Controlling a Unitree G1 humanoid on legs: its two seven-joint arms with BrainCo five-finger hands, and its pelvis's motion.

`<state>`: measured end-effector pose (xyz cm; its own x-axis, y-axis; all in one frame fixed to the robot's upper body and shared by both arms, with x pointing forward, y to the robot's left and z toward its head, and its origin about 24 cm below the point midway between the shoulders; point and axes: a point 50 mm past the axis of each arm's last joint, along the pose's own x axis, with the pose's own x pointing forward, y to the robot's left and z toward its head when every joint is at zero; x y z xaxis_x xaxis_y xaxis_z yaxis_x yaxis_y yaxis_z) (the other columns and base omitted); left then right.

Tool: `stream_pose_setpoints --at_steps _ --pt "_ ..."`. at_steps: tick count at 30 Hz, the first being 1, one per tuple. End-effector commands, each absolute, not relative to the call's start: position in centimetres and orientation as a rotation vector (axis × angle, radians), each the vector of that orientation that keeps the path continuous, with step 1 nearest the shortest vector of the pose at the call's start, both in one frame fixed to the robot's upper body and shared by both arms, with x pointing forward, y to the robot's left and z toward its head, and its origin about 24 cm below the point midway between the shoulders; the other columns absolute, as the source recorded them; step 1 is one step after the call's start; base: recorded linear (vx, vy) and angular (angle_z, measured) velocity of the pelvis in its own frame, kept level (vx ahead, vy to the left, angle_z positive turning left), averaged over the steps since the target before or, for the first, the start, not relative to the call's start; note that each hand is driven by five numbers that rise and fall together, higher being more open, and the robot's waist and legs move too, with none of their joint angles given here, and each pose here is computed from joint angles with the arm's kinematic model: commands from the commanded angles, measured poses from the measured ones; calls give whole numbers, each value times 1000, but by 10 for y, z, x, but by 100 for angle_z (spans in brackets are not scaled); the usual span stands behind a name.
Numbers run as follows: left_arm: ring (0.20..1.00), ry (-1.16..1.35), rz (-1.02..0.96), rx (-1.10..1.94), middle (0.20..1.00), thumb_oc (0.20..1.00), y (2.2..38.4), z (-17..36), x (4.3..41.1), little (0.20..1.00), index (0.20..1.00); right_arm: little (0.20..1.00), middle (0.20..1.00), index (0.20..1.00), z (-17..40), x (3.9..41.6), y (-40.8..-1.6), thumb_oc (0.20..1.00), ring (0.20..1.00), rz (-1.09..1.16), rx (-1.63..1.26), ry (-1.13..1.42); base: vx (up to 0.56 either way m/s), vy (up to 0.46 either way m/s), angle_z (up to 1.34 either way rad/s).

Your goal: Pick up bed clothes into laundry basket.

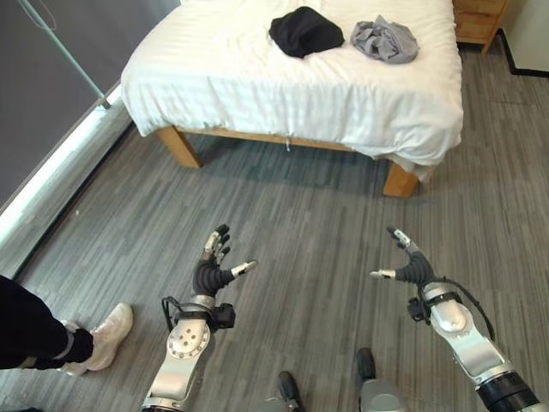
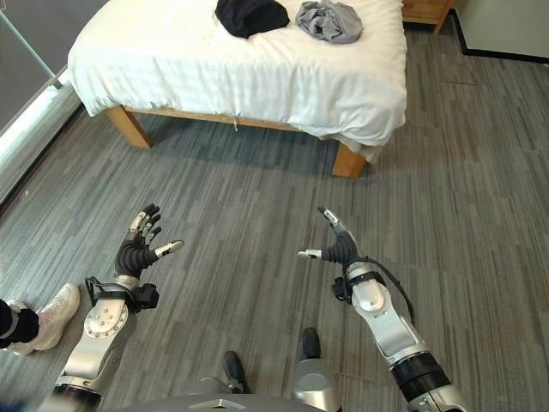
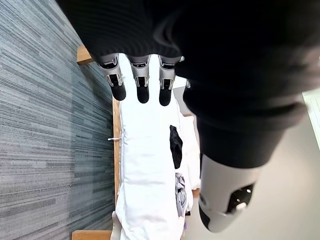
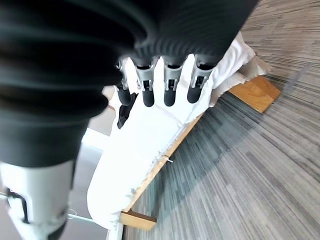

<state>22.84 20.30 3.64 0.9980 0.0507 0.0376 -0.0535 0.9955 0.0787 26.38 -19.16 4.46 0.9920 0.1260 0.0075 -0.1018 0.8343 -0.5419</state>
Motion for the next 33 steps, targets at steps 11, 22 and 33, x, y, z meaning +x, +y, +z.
stream_pose_setpoints --at_steps 11,22,33 --pt "1000 -121 45 178 1000 1000 210 55 237 1000 1000 1000 1000 1000 84 272 -181 1000 1000 105 -524 -239 69 -123 2" --pt "1000 -83 19 164 1000 1000 199 47 237 1000 1000 1000 1000 1000 87 278 -169 1000 1000 140 -602 -270 492 219 -50" --pt "1000 -135 -13 248 1000 1000 198 62 259 1000 1000 1000 1000 1000 100 285 -156 1000 1000 141 -548 -344 396 41 18"
